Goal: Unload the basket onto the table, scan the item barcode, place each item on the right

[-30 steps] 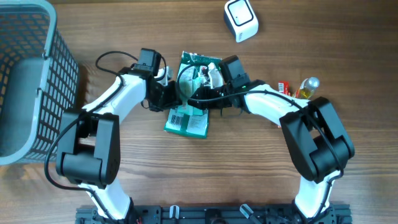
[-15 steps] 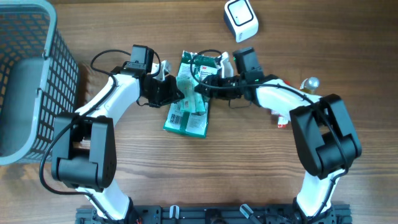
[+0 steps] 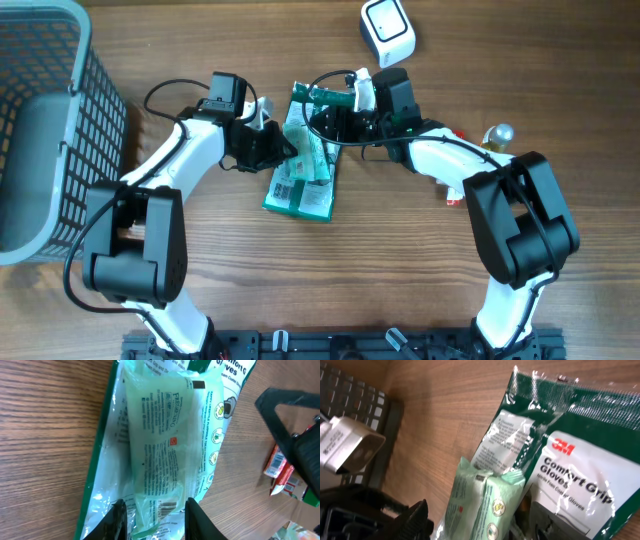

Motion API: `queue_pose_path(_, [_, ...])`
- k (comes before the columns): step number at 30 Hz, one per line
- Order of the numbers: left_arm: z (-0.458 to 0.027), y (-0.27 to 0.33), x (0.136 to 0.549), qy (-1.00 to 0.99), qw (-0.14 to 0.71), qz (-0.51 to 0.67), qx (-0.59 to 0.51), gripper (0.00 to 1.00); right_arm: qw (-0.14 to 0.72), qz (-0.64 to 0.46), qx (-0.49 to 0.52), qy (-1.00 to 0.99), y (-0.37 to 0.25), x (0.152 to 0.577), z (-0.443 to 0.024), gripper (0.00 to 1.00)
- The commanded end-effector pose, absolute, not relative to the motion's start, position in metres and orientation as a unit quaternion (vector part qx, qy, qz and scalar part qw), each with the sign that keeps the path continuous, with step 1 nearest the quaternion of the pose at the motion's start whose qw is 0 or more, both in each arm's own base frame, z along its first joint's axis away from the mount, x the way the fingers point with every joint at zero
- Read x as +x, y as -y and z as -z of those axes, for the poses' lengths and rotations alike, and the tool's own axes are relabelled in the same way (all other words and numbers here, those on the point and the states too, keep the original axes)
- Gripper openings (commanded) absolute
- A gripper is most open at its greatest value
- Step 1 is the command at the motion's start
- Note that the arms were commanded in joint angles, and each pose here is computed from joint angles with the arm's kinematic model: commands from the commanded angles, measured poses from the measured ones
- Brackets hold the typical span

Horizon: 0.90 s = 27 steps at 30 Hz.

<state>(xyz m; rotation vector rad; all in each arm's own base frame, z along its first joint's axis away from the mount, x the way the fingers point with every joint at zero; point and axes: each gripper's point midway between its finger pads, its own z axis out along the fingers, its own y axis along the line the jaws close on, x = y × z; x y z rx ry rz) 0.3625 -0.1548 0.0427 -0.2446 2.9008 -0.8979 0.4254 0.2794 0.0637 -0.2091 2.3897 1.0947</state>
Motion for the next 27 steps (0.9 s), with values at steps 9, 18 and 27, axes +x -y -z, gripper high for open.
queue_pose_path(9, [-0.014,0.164,0.344,-0.957,0.015,0.282,-0.068,0.24,0.240,-0.388,-0.078,-0.886,-0.281,0.429,-0.036,0.65])
queue_pose_path(18, [0.019,0.140,0.338,-0.975,-0.002,0.205,-0.085,0.17,0.198,-0.394,-0.093,-0.893,-0.300,0.408,0.000,0.56])
queue_pose_path(27, [0.021,0.137,0.339,-0.977,0.002,0.195,-0.086,0.17,0.186,-0.447,-0.110,-0.868,-0.317,0.401,-0.017,0.33])
